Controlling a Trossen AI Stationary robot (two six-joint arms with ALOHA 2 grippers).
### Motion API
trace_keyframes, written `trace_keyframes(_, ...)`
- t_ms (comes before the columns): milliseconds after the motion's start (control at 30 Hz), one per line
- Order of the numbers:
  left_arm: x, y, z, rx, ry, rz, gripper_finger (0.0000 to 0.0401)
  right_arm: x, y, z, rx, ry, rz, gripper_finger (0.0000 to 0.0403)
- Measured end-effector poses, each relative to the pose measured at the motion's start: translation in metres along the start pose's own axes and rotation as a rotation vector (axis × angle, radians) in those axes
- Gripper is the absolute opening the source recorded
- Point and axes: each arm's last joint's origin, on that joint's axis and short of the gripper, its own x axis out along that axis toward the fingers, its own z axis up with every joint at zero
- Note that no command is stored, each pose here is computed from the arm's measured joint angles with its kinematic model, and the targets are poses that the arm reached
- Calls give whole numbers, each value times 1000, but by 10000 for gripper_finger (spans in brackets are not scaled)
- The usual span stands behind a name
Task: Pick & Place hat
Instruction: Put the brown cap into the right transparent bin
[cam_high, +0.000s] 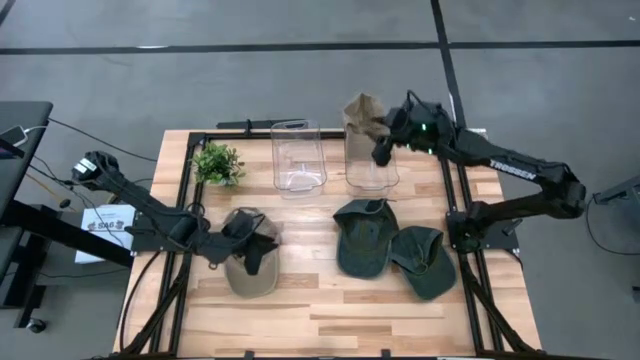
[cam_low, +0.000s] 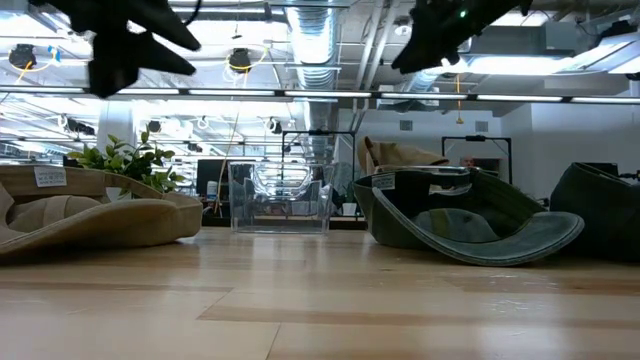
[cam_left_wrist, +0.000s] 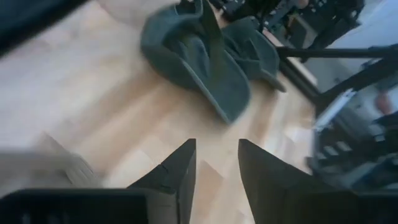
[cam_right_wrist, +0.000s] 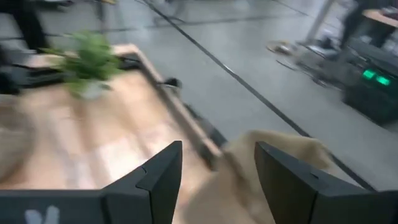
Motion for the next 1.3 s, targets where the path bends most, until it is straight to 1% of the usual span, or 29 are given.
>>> trace_keyframes(167, -12, -9, -14, -135, 35, -55, 87, -10, 40, -9, -37, -30, 143, 192)
trace_keyframes(233, -17, -14, -19, -194, 13, -76, 74, -12, 56, -13, -41, -22, 185, 190)
trace_keyframes(300, -19, -24, -24, -236, -31, -132, 62, -15, 71, -18, -50, -19, 218, 188)
trace_keyframes(367, -21, -36, -30, -237, -71, -199, 52, -17, 85, -22, -60, -22, 243, 187)
trace_keyframes(433, -22, -45, -39, -210, -84, -247, 44, -20, 97, -27, -63, -16, 248, 188)
trace_keyframes(567, -19, -55, -58, -171, -44, -254, 31, -29, 115, -30, -59, -2, 249, 189)
trace_keyframes(700, -22, -72, -60, -205, 30, -280, 13, -41, 133, -31, -55, -13, 315, 188)
trace_keyframes(767, -24, -75, -58, -189, 102, -249, 7, -47, 142, -31, -62, -24, 346, 187)
trace_keyframes(867, -21, -64, -60, -193, 202, -117, 6, -57, 153, -32, -79, -43, 345, 185)
trace_keyframes(967, -18, -52, -62, -250, 268, -10, 6, -65, 162, -33, -87, -52, 342, 185)
trace_keyframes(1033, -18, -46, -64, -278, 316, 49, 6, -70, 167, -35, -92, -48, 362, 185)
trace_keyframes(1300, -22, -34, -71, -425, 517, 210, 6, -81, 178, -40, -118, -39, 419, 186)
